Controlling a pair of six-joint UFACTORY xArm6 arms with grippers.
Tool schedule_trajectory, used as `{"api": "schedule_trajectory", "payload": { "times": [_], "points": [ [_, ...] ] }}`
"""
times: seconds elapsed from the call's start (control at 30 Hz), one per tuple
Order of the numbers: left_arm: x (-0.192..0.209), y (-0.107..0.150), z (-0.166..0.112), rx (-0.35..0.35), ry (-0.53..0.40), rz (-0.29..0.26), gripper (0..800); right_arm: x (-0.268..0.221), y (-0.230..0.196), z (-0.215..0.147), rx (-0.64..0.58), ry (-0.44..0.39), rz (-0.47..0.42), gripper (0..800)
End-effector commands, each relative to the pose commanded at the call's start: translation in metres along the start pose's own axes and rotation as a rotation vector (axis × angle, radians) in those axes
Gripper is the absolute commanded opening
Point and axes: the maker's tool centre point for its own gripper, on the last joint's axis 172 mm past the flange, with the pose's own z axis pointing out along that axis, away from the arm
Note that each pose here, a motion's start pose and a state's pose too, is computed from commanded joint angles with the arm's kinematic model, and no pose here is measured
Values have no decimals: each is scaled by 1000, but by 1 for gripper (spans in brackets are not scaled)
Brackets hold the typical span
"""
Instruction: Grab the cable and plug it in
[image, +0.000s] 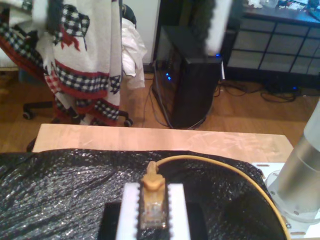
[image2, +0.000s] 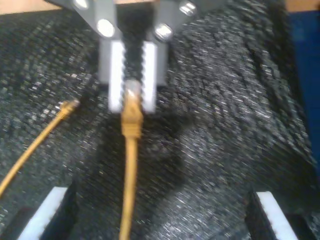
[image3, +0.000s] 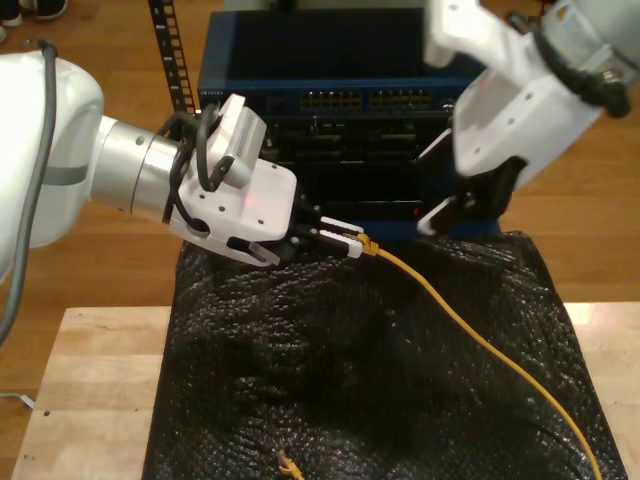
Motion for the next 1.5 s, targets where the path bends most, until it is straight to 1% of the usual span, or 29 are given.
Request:
{"api": "schedule_trajectory", "payload": {
  "times": [0.1,0.2,0.37,0.43,0.5,0.53,0.63,0.73,0.87,0.97,1.07,1.2,1.3,1.43,1.5],
  "points": [
    [-6,2,0,-33,21,-44,2,1,-1,0,3,0,-33,799],
    [-6,0,-7,-32,33,-89,2,2,0,-1,2,2,-37,799],
    [-7,12,-3,-97,58,-153,2,6,2,-7,-12,6,-45,800],
    [-9,9,-11,-86,69,-171,2,8,4,-13,-26,5,-53,799],
    [-8,5,-18,-71,89,-184,2,11,5,-16,-32,7,-60,799],
    [-4,6,-18,-74,100,-186,2,12,6,-16,-33,9,-61,799],
    [5,13,-20,-103,133,-182,2,13,6,-17,-37,12,-58,799],
    [6,19,-26,-124,157,-194,2,15,5,-23,-51,16,-63,799],
    [9,24,-33,-139,177,-199,3,19,-2,-29,-62,25,-76,792],
    [7,25,-38,-146,192,-231,3,23,-6,-29,-58,27,-94,793],
    [2,27,-41,-177,215,-277,5,32,-13,-26,-50,32,-138,794],
    [8,25,-44,-197,242,-303,6,46,-26,-34,-65,45,-211,796],
    [7,27,-46,-221,255,-334,7,51,-30,-42,-84,54,-232,794],
    [5,30,-47,-257,272,-382,9,58,-29,-44,-102,63,-252,796],
    [7,30,-48,-273,274,-389,15,63,-32,-40,-98,67,-277,796]
  ]
}}
